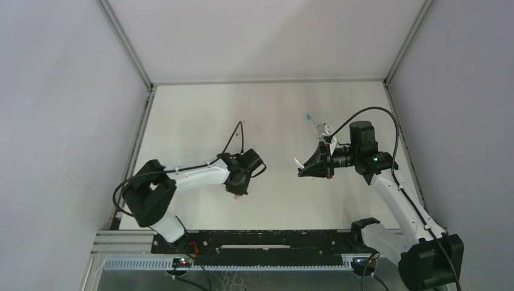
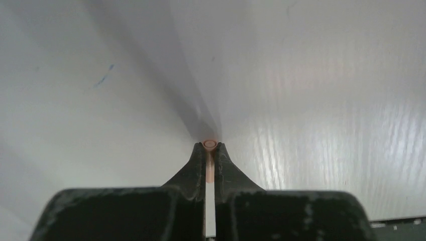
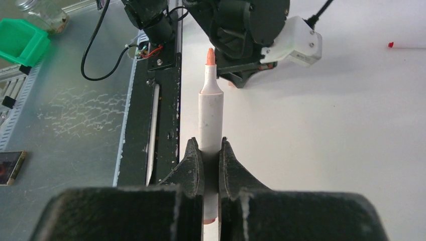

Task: Insert the pens into the pen caps
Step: Move the pen cap to the center of the board, then insert the pen cap onto the pen.

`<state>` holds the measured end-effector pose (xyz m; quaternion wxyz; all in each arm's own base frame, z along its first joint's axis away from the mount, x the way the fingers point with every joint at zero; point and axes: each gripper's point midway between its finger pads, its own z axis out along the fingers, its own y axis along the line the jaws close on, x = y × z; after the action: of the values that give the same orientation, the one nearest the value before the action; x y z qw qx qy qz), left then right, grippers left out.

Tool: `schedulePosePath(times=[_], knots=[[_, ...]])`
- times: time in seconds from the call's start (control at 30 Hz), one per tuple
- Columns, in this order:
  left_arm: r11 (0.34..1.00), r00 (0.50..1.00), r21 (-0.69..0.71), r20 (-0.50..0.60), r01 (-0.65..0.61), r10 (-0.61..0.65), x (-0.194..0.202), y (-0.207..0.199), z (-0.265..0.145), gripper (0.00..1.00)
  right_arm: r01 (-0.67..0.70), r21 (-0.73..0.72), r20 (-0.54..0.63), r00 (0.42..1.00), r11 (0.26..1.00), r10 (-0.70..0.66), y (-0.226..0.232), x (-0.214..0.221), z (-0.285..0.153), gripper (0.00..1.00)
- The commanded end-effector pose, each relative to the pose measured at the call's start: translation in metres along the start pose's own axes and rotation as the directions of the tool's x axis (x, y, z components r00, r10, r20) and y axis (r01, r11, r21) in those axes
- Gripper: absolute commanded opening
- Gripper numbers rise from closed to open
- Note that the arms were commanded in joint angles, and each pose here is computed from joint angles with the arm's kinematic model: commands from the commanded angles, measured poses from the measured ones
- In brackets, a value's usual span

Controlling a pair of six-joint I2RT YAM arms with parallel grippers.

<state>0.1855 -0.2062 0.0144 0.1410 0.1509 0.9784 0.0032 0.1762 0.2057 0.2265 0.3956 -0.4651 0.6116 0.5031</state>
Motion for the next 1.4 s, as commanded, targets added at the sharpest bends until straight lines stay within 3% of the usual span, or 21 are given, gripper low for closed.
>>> schedulePosePath(times=[0.0,0.1,0.2,0.37,0.6,0.77,1.03,1.37], knots=[[0.995,0.989,0.068,0.124,0.076,-0.084,-0.016,0.0,-0.041,0.0,0.112,-0.006,0.023,0.993,0.994,-0.112,0.006,-0.019,-0.005,0.0],[0.959,0.934,0.259,0.303,0.112,-0.191,-0.057,-0.025,-0.078,0.0,0.122,-0.005,0.022,0.992,0.993,-0.122,0.007,-0.018,-0.005,0.0],[0.891,0.861,0.443,0.41,0.101,-0.301,-0.085,-0.047,-0.114,0.0,0.128,-0.001,0.022,0.991,0.992,-0.128,0.007,-0.018,-0.006,0.0],[0.782,0.731,0.621,0.508,0.057,-0.457,-0.118,-0.06,-0.168,0.0,0.132,-0.002,0.028,0.991,0.991,-0.132,0.007,-0.018,-0.009,0.0],[0.513,0.535,0.858,0.438,-0.011,-0.722,-0.142,-0.069,-0.229,0.0,0.114,-0.009,0.029,0.993,0.993,-0.114,0.006,-0.016,-0.006,0.0],[0.354,0.438,0.935,0.331,-0.033,-0.836,-0.152,-0.069,-0.254,0.0,0.084,0.008,0.011,0.996,0.996,-0.084,0.002,-0.013,0.0,0.0],[0.312,0.378,0.949,0.306,-0.049,-0.874,-0.164,-0.08,-0.266,0.0,0.028,0.028,-0.019,0.999,0.999,-0.027,-0.006,-0.005,0.015,0.0],[0.316,0.384,0.946,0.318,-0.07,-0.867,-0.172,-0.101,-0.266,0.0,-0.046,0.058,-0.045,0.998,0.997,0.048,-0.015,0.004,0.027,0.0]])
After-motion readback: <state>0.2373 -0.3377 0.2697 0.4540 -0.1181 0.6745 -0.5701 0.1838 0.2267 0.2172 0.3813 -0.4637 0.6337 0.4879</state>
